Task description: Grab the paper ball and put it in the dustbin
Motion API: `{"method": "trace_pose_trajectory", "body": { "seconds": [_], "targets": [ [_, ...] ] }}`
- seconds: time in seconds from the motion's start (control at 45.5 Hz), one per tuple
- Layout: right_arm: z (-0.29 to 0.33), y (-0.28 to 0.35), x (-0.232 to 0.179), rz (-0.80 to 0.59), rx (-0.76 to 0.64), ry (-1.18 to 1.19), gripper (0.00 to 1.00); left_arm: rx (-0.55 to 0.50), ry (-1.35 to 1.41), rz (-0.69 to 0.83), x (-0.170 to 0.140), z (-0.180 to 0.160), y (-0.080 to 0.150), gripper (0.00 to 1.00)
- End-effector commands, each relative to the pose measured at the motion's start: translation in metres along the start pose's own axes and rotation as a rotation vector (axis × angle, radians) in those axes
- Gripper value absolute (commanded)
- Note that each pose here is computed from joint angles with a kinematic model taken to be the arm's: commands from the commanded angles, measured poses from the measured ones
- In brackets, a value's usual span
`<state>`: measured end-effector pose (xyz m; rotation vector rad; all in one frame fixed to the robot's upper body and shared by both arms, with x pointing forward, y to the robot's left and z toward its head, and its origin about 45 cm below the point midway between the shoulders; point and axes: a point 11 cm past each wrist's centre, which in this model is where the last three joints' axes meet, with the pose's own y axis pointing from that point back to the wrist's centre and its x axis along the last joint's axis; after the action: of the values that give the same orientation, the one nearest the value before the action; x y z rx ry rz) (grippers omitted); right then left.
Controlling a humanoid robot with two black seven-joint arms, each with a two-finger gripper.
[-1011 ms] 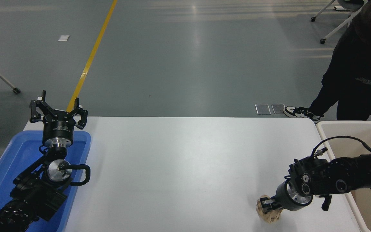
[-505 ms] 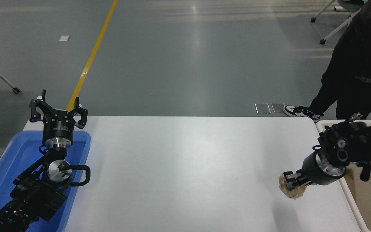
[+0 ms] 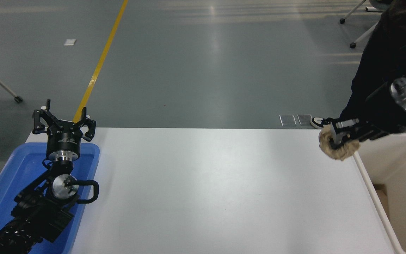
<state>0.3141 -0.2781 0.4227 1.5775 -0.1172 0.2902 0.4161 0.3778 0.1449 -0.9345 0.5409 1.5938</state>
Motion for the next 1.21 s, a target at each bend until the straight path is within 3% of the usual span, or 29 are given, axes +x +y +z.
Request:
{"method": "trace_pose_trajectory", "body": {
  "seconds": [0.0,0.242,0.484,0.835,0.945,1.187],
  "targets": [
    [0.008,0.024,-0.001,0.012,-0.05,-0.022,0.0,0.0,-0.001,0.001,0.0,0.0,0.0,0.99],
    [0.054,0.022,0.003,0.036,-0.168,-0.076,0.0,-0.003,0.0,0.001,0.0,0.0,0.0,0.99],
    [0.199,-0.003,0.0,0.121,-0.365,-0.2,0.0,-0.003,0.0,0.001,0.0,0.0,0.0,0.99],
    [0.354,-0.114,-0.084,0.293,-0.609,-0.461,0.0,-0.003,0.0,0.001,0.0,0.0,0.0,0.99],
    [0.371,-0.151,-0.117,0.314,-0.65,-0.516,0.0,-0.003,0.0,0.001,0.0,0.0,0.0,0.99],
    [0.348,-0.258,-0.158,0.361,-0.64,-0.678,0.0,-0.003,0.0,0.001,0.0,0.0,0.0,0.99]
  ]
}}
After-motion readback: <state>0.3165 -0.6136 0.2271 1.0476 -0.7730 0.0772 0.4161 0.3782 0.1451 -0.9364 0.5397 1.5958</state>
